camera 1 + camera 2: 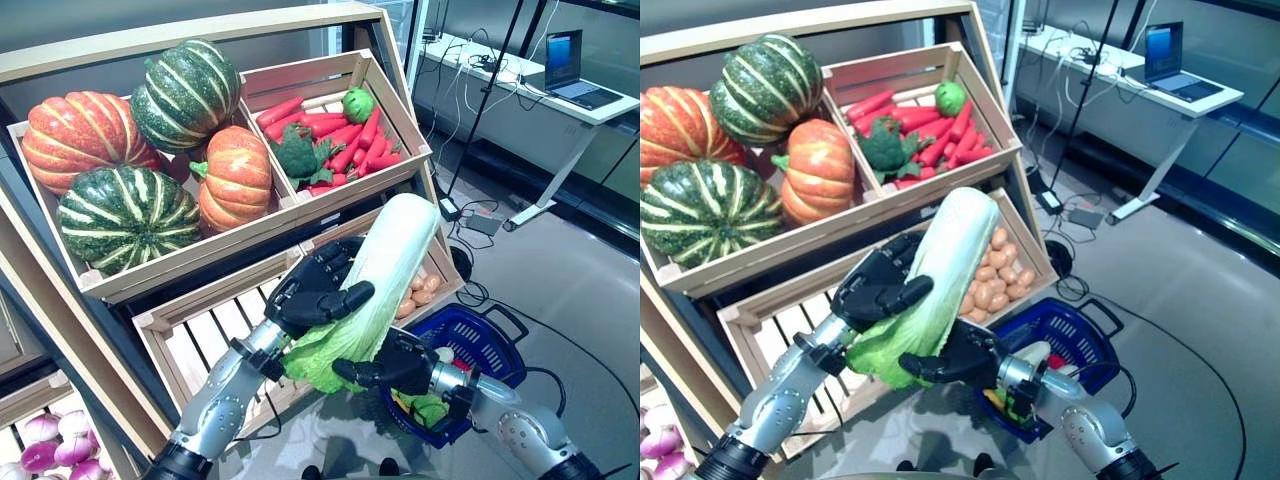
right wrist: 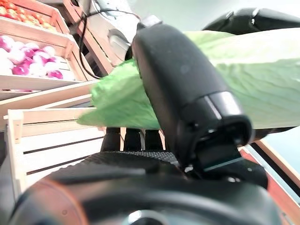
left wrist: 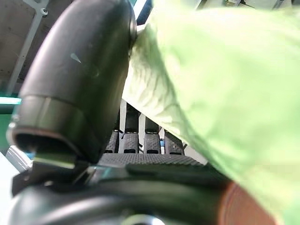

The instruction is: Put vegetables into the basket

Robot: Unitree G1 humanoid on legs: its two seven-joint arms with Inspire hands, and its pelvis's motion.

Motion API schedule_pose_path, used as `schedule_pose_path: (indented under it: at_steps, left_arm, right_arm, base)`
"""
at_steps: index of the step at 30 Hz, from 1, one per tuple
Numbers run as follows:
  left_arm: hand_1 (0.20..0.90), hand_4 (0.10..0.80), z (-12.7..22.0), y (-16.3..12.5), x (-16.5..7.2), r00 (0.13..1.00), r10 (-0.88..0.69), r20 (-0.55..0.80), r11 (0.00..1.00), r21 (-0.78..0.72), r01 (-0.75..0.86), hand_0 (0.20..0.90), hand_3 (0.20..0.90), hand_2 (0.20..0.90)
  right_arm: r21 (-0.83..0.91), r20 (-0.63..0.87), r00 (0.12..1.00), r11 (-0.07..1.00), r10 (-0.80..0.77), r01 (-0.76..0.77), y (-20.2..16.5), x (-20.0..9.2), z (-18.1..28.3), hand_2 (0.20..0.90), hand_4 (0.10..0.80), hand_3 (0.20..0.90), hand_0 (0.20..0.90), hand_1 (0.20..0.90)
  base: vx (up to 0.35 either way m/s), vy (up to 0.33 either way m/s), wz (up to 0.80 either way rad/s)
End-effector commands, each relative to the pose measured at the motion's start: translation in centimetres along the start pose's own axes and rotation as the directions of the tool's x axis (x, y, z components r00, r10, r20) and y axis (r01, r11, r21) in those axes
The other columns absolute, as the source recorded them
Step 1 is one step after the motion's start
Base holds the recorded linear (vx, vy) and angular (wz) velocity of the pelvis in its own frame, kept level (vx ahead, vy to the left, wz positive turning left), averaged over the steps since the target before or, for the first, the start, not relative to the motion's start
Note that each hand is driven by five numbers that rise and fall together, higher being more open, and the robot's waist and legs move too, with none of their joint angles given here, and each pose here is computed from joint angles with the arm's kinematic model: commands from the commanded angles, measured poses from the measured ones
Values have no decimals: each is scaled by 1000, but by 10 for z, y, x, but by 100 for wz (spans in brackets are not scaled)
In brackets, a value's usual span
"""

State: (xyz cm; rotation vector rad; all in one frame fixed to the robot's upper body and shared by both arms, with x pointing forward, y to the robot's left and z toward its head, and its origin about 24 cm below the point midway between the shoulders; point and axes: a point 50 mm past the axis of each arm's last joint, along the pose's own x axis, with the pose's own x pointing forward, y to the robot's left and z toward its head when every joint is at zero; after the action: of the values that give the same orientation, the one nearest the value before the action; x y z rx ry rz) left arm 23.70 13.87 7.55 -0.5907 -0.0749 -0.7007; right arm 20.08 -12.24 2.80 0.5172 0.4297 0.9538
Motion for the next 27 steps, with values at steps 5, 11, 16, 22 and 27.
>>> schedule_pose_path:
  at_steps: [5,11,16,22,27]
  left_arm:
    - [300,400,26,-42,35,938,-304,166,950,-14,311,300,300,300]
    - [300,400,28,-42,35,939,-297,171,953,-7,303,300,300,300]
    - [900,800,30,-42,35,940,-294,174,955,2,298,900,900,900]
    - [900,800,32,-41,35,938,-296,179,955,26,297,900,900,900]
    - [900,800,36,-40,34,938,-293,185,956,51,289,900,900,900]
  right_arm:
    - [-95,216,946,970,240,-224,30,25,47,300,400,300,300,300]
    - [-96,205,950,971,235,-219,30,25,46,300,400,300,300,300]
    - [-103,203,950,970,238,-221,30,25,47,300,400,300,300,300]
    - [-102,204,950,970,238,-221,28,24,47,300,400,300,300,300]
    - [-97,198,952,971,232,-217,28,23,46,300,400,300,300,300]
  base:
    - [0,0,0]
    - [0,0,0]
    - [0,0,0]
    - [0,0,0]
    - [0,0,0]
